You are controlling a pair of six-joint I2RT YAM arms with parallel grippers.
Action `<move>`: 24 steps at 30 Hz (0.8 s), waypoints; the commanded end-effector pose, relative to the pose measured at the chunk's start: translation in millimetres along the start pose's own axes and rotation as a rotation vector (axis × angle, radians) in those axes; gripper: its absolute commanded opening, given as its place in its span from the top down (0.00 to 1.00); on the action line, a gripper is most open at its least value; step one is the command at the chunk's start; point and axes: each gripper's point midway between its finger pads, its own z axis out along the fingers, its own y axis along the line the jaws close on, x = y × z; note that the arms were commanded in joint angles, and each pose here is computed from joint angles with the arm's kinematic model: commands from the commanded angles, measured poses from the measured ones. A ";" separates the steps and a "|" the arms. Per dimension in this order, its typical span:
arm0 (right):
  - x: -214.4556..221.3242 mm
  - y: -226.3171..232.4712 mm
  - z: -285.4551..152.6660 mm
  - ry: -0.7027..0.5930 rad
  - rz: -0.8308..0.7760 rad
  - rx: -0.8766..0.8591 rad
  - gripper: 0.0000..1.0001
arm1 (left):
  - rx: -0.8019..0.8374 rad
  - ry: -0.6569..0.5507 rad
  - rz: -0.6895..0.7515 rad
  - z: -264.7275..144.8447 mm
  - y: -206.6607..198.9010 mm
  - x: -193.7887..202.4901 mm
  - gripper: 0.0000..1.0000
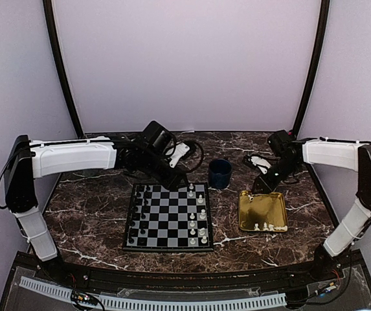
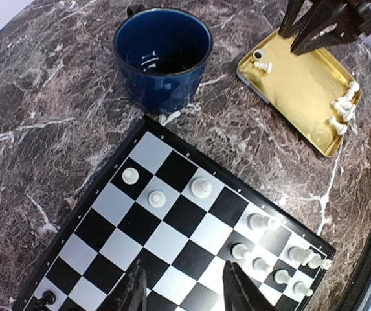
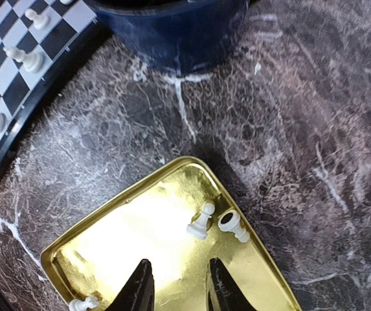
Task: Set up the chess pieces on the board
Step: Pick up the pawn from the storage box.
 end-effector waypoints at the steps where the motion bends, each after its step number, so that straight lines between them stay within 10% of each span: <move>1: 4.6 -8.7 17.2 0.077 0.055 0.015 0.69 | 0.010 -0.112 -0.039 -11.7 -8.6 -15.6 0.57; 24: 2.8 -7.5 52.2 0.208 0.069 0.047 0.77 | -0.027 -0.112 -0.054 -4.5 -4.1 -1.4 0.57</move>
